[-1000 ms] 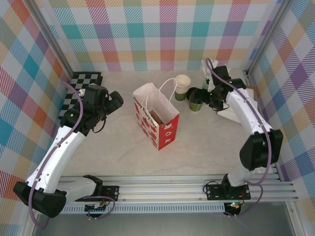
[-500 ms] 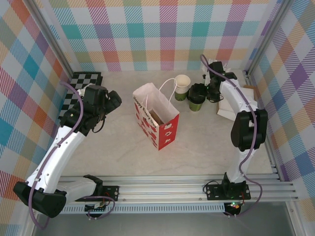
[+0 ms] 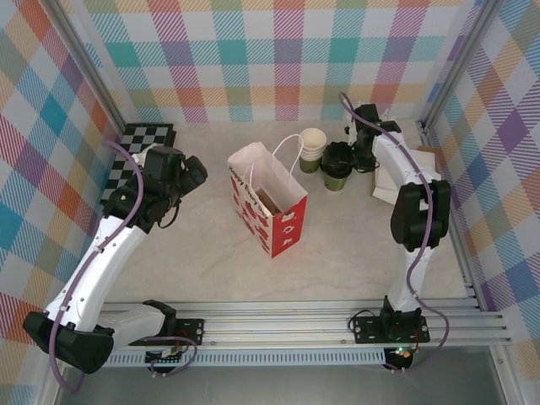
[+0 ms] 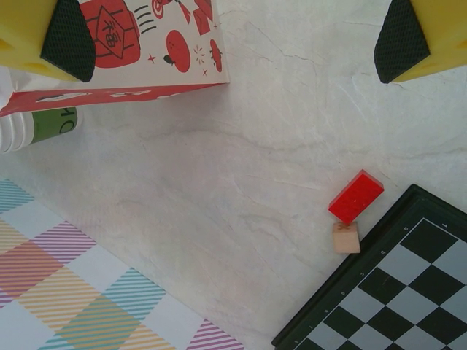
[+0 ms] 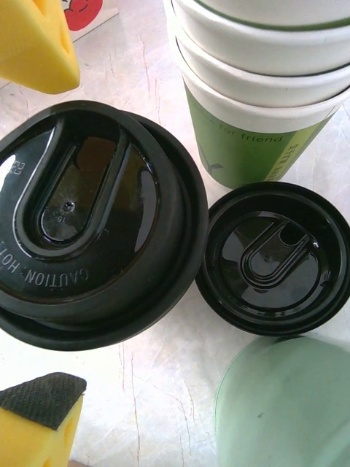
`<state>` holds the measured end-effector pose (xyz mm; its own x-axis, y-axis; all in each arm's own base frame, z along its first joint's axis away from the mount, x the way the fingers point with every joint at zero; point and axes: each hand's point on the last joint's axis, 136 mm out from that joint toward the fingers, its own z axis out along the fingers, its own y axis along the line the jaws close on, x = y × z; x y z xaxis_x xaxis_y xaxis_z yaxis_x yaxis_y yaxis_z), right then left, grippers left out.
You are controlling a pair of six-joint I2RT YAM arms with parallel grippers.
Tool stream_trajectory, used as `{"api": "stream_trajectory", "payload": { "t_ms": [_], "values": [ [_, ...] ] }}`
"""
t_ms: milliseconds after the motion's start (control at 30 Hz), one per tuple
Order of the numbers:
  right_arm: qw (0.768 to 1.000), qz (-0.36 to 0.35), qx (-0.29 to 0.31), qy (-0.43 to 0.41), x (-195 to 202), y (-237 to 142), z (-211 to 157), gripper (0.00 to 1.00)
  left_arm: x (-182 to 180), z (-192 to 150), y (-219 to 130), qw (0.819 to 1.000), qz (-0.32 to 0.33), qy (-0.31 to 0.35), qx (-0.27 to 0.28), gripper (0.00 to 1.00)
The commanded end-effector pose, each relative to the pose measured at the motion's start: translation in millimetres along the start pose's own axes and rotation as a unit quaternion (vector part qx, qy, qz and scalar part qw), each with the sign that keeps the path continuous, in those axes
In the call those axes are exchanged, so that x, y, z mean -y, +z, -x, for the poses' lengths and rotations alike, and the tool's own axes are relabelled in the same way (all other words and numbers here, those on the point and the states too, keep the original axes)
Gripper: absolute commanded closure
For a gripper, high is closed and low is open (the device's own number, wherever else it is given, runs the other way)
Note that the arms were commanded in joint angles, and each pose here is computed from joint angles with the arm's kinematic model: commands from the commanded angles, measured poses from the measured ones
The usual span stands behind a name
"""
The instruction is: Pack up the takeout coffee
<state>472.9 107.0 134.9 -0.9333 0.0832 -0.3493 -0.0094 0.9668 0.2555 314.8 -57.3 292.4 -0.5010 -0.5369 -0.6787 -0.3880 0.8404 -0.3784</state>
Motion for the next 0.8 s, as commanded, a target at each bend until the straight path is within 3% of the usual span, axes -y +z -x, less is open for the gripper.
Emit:
{"api": "stream_trajectory", "payload": {
  "t_ms": [0,167,333,467,767],
  "values": [
    [1.0,0.007,-0.005,-0.009,-3.8,4.1,1.3,0.01,-11.6,0.9,3.2,1.0,0.022,-0.004,0.006,0.0],
    [1.0,0.012,-0.009,-0.011,-5.0,7.6,0.2,0.09,-13.2,0.1,3.0,1.0,0.023,-0.003,0.007,0.0],
    [1.0,0.016,-0.014,-0.008,-5.6,11.3,-1.4,0.07,-14.4,-0.9,3.4,1.0,0.024,-0.002,0.006,0.0],
    [1.0,0.022,-0.012,-0.008,-7.8,9.0,-1.6,0.16,-15.3,-0.3,2.4,1.0,0.025,-0.002,0.008,0.0],
    [1.0,0.023,-0.009,-0.006,-8.3,-12.5,-18.1,0.17,-17.8,-2.5,2.2,1.0,0.025,-0.003,0.009,0.0]
  ]
}}
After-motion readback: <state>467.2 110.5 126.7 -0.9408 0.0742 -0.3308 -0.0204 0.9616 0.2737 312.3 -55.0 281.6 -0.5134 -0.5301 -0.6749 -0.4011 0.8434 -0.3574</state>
